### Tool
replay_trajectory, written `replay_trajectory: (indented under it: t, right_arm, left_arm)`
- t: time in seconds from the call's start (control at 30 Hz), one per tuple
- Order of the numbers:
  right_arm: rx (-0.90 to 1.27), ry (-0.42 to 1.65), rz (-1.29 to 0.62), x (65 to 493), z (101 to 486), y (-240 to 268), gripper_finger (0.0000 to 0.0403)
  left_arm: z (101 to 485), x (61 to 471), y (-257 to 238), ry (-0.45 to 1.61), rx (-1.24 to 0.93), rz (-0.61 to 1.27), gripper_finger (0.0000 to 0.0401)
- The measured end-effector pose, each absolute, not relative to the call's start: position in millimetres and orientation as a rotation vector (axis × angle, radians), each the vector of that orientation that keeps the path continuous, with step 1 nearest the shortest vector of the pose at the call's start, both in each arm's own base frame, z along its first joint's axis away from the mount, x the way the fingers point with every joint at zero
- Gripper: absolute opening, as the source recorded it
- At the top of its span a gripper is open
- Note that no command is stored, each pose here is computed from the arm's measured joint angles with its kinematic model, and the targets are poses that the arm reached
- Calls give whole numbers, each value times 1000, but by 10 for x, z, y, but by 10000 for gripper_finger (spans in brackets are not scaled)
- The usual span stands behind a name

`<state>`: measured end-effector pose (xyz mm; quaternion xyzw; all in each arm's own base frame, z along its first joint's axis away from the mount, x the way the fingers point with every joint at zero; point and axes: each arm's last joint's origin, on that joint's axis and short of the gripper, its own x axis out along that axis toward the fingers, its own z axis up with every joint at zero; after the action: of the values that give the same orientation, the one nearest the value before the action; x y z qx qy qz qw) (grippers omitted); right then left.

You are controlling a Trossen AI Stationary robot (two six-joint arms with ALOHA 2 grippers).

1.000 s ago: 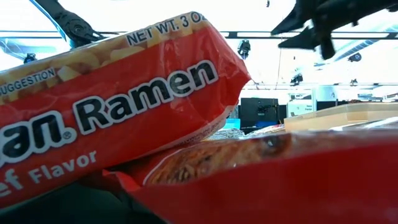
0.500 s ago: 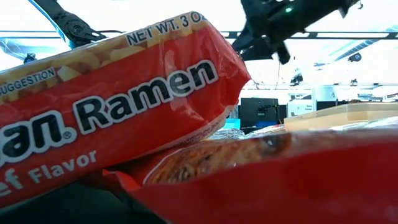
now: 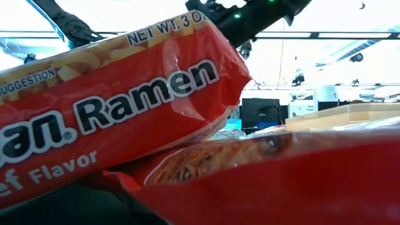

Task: Sort Maruchan noodles
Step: Put the red noodle pack into the white transparent bin

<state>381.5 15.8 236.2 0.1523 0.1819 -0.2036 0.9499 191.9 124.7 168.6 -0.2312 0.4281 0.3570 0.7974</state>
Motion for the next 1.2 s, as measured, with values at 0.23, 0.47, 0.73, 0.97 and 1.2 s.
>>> replay_trajectory:
  t: [0.23,0.47,0.73,0.97,1.2]
  right_arm:
    - [410,407,-417,4116,2193,187,187]
    - [504,413,-436,4343,2022,198,187]
    - [542,438,-421,4580,1838,185,187]
    - [581,484,-432,4653,1733,112,187]
    - [585,500,-463,4639,1716,21,187]
  left_arm:
    - [1623,1854,1284,956,-505,787,263]
    - [1481,1825,1272,962,-517,747,263]
    - [1413,1813,1232,941,-562,656,263]
    - [1407,1841,1180,934,-634,459,263]
    - [1430,1878,1171,889,-656,354,263]
